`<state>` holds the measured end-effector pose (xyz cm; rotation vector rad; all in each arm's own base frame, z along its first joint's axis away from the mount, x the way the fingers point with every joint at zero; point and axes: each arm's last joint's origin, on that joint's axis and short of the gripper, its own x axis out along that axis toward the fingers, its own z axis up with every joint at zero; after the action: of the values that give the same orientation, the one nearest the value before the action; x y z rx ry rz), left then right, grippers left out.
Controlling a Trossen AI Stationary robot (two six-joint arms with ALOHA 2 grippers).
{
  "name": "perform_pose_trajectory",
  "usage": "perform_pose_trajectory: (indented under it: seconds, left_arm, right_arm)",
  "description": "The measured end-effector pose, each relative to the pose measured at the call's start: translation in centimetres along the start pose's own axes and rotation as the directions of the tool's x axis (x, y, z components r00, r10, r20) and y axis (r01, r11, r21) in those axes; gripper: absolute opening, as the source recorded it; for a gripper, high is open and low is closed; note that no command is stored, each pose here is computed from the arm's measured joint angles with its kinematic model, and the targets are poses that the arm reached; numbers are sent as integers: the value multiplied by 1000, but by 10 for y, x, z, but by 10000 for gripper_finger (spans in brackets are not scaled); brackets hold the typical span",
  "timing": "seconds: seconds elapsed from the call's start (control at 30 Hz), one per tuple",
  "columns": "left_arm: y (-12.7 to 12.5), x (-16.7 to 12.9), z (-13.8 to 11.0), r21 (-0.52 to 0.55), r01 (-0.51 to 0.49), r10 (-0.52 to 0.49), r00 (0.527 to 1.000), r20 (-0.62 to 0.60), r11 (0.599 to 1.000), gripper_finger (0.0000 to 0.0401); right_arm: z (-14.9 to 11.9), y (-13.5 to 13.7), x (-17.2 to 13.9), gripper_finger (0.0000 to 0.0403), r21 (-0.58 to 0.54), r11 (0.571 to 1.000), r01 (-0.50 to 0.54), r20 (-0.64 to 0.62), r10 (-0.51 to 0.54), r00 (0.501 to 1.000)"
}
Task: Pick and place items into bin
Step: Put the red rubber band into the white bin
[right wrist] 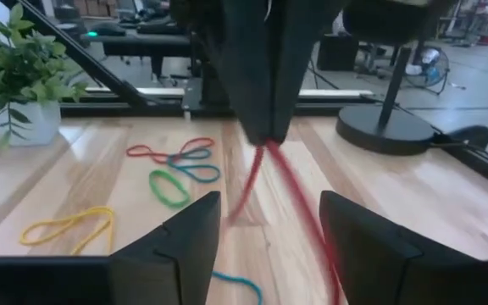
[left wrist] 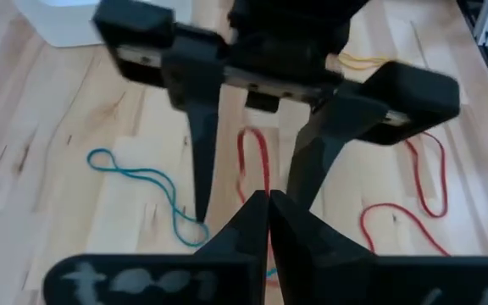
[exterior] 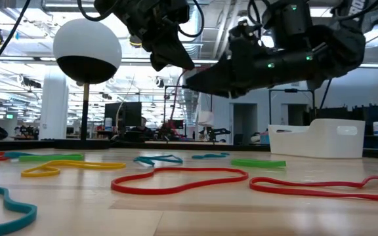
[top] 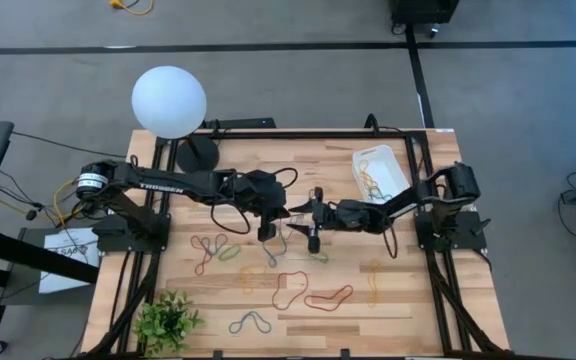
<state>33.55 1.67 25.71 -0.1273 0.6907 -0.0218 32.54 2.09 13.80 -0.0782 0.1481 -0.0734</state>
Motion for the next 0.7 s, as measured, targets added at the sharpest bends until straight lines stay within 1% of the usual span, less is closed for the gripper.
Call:
perform_pose_trajectory:
  seconds: [0.1,0.2,0.33,0.43,0.7]
  left_arm:
    - [0,0,-1,-1,-1,1,1000,-9,1000,0]
    - [1,0,-3,-4,-25,25,999,-34,1000,0]
    - [2,0,-6,-5,-50,50,997,-62,999,0]
    - [2,0,-6,-5,-46,46,997,-64,999,0]
    - [2,0,-6,-5,-48,47,997,-64,999,0]
  right_arm:
    - [-5,1,4,179,-28,1000,-2,-19,1,1000]
    - [-5,3,4,159,-57,998,-7,-23,5,1000]
    - [-4,2,2,127,-63,998,-10,-56,7,998]
    - [-1,1,2,106,-60,998,-5,-38,3,999]
    - [-2,-1,2,49,-61,998,4,-46,-7,999]
